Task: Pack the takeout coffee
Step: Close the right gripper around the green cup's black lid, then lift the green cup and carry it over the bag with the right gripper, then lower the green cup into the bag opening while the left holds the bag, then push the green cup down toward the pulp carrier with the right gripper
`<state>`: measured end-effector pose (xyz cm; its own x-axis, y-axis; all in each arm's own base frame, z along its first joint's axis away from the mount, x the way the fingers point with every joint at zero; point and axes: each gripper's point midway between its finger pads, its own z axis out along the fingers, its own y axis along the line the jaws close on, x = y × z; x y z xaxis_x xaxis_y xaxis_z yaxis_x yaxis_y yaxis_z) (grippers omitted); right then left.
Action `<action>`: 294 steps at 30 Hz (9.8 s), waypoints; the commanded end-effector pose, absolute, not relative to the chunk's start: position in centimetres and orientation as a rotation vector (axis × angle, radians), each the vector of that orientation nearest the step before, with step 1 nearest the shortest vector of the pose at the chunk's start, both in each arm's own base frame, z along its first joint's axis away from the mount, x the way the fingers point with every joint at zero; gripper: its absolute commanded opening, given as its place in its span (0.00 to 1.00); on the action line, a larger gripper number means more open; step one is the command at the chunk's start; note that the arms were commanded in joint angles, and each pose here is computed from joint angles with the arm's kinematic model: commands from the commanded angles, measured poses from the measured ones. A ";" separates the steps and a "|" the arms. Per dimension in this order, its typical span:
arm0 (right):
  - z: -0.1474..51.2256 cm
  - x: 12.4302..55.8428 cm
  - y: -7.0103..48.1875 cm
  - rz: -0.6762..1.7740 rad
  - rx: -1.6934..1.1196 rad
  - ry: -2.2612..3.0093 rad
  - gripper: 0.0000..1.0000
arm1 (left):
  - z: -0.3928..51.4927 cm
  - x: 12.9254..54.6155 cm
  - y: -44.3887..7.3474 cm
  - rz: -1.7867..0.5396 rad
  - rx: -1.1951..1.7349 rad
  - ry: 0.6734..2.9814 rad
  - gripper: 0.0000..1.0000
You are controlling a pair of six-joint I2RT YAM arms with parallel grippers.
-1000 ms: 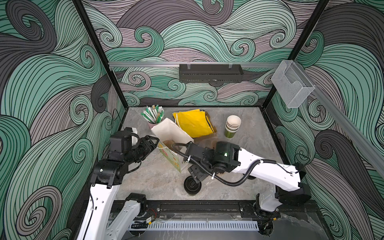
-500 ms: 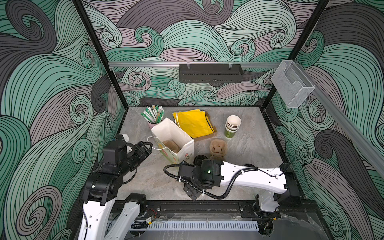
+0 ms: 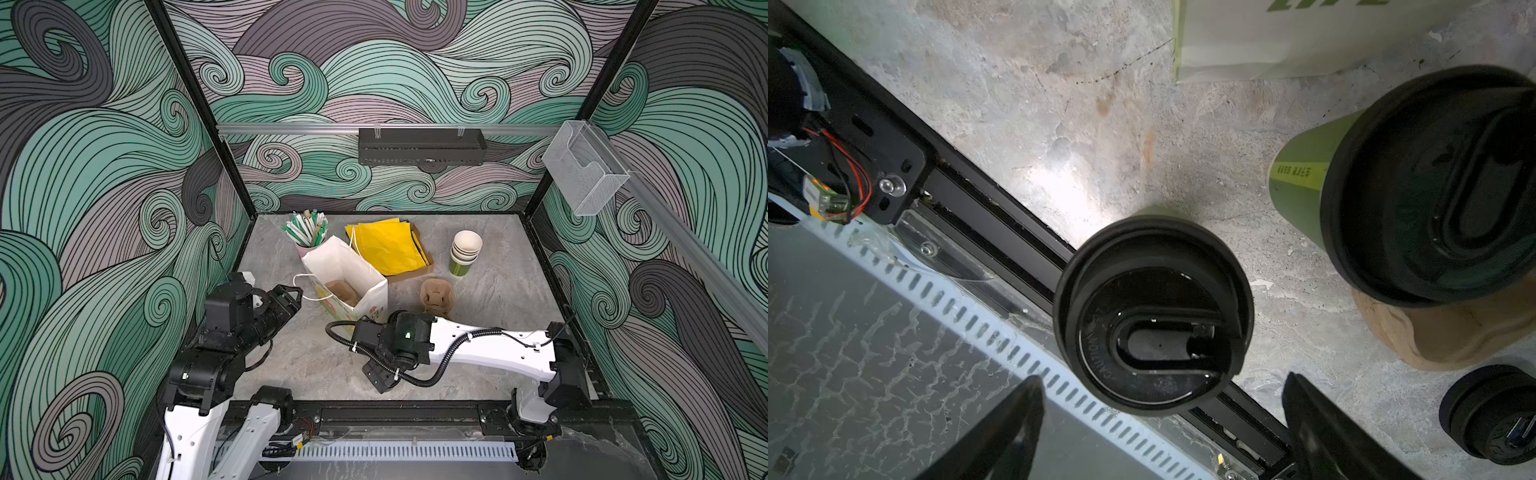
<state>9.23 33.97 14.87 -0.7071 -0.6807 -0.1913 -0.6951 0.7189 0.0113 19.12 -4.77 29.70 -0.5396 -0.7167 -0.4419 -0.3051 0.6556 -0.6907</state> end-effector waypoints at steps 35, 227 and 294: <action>11.4 8.9 33.9 0.067 -1.128 2.846 0.78 | 30.4 18.6 -4.4 -0.709 -0.794 2.115 0.71; 26.5 27.0 42.3 0.309 -1.113 2.410 0.59 | 30.3 20.8 -10.6 -1.061 -0.614 2.297 0.00; 17.6 26.0 41.4 0.133 -1.145 2.701 0.58 | 29.5 20.6 -11.0 -1.085 -0.638 2.326 0.00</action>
